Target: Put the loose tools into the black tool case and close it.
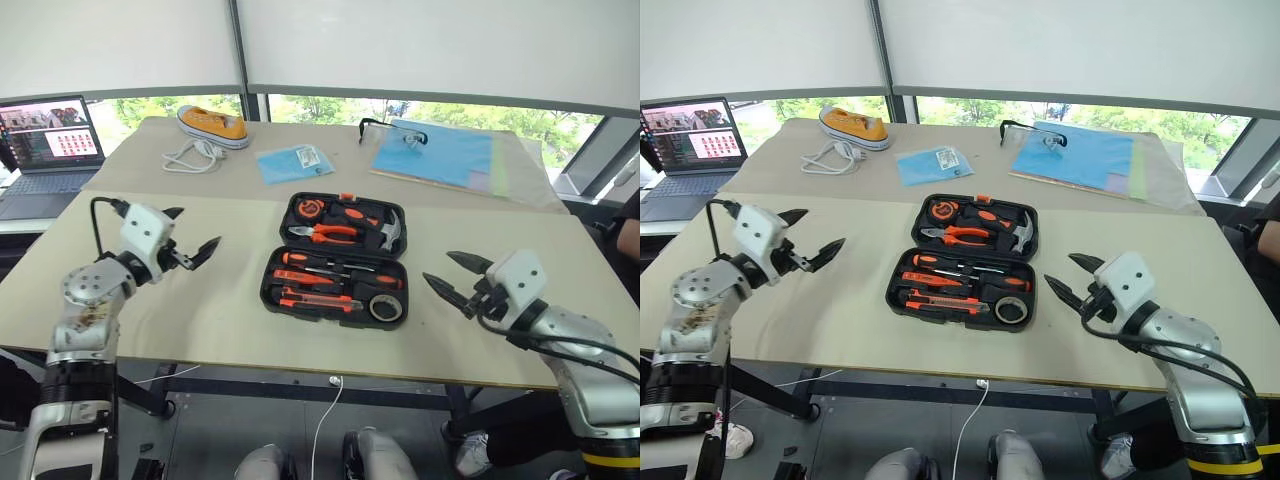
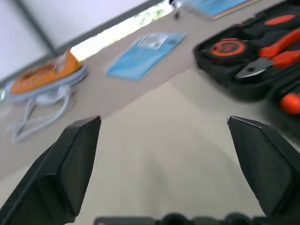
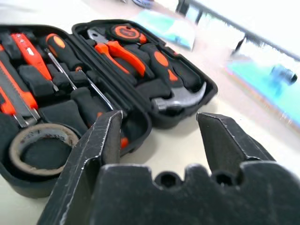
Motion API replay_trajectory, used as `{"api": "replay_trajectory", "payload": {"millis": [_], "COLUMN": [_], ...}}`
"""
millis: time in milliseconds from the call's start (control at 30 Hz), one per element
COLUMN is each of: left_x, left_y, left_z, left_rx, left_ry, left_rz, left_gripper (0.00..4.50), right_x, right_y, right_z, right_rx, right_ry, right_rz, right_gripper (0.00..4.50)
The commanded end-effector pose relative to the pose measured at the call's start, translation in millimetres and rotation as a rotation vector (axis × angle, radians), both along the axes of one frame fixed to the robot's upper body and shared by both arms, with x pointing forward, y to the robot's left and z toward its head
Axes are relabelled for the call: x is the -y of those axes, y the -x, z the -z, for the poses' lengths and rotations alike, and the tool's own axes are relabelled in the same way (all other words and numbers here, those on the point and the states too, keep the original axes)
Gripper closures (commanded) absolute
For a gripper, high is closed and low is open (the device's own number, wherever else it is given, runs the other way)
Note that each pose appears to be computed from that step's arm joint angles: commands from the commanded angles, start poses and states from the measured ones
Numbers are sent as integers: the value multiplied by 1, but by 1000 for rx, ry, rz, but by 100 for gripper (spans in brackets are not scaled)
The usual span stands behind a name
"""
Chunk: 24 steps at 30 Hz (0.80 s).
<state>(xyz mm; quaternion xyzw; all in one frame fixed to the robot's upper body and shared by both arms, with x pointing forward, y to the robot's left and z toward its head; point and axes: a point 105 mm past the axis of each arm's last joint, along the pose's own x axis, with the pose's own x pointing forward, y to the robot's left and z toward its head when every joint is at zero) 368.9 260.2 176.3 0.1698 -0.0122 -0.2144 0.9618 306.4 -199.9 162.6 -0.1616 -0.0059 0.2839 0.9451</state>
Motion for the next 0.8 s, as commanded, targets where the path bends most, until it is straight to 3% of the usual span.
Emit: {"api": "replay_trajectory", "payload": {"millis": [33, 200, 367, 567, 800], "left_x": [13, 58, 94, 124, 131], "left_y": [-12, -40, -67, -90, -100], "left_z": [0, 5, 3, -2, -2], "left_rx": [-132, -309, -435, -473, -468], "left_ry": [121, 195, 270, 317, 381], "left_rz": [21, 101, 123, 89, 7], "left_gripper": [8, 8, 8, 8, 8], "right_x": [-5, -20, -24, 0, 0], "right_y": [-13, -44, -81, -122, -138], "right_z": [-10, -3, -9, -8, -1], "right_rx": [-88, -266, -349, -350, -387], "right_ry": [-74, -117, -202, -193, -210], "right_rz": [18, 45, 148, 343, 353], "right_gripper": [146, 146, 146, 146, 146]}}
